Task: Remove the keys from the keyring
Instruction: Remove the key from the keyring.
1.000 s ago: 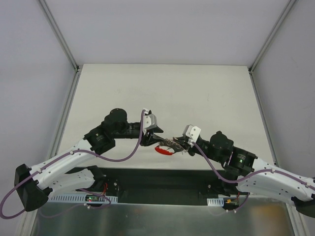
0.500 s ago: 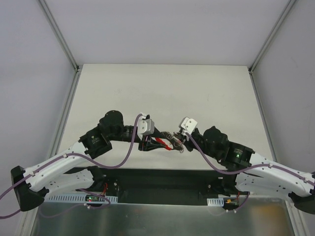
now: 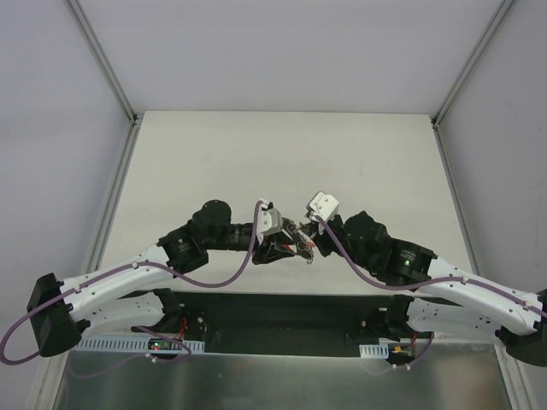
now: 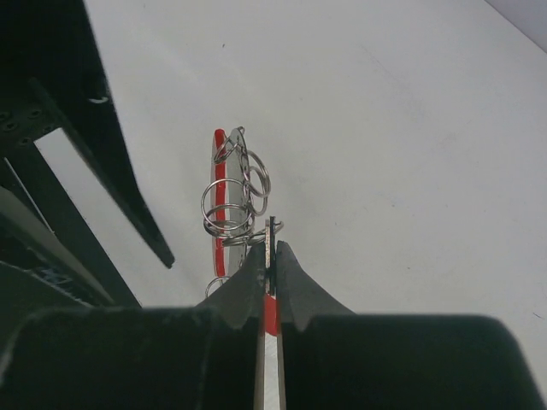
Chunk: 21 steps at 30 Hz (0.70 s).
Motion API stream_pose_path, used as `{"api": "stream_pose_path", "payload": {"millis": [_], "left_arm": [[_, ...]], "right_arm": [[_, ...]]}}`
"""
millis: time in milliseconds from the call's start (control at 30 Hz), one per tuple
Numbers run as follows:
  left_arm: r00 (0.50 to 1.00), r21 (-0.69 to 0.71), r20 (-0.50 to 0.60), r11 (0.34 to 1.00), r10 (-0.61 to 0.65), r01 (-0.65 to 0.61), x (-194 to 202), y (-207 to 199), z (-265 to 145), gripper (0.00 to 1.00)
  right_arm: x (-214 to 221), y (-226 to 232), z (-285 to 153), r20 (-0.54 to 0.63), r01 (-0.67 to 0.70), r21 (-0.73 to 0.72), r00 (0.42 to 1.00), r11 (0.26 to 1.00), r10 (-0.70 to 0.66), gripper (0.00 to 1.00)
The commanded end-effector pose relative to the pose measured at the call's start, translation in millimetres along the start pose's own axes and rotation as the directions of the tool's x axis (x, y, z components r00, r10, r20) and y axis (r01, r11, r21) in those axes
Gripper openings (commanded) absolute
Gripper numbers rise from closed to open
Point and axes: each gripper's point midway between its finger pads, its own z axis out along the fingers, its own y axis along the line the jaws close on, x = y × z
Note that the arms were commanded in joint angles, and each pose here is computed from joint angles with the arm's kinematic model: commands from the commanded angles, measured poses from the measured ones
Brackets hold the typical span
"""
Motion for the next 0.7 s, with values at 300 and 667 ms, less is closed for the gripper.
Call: {"api": "stream_pose_path", "payload": {"millis": [300, 667], "left_arm": [[0.999, -0.216, 0.043, 0.976, 0.014, -0.004, -11, 46, 12, 0.34], [0.997, -0.256, 0.037, 0.965, 0.073, -0.061, -15, 58, 14, 0.35]], "right_arm": [[-34, 1, -7, 0.094, -0.058, -0.014, 0.994, 0.998, 0.059, 0.01], [-33, 3, -8, 0.1, -0.058, -0.028, 0.993, 0.998, 0.061, 0.01]]}}
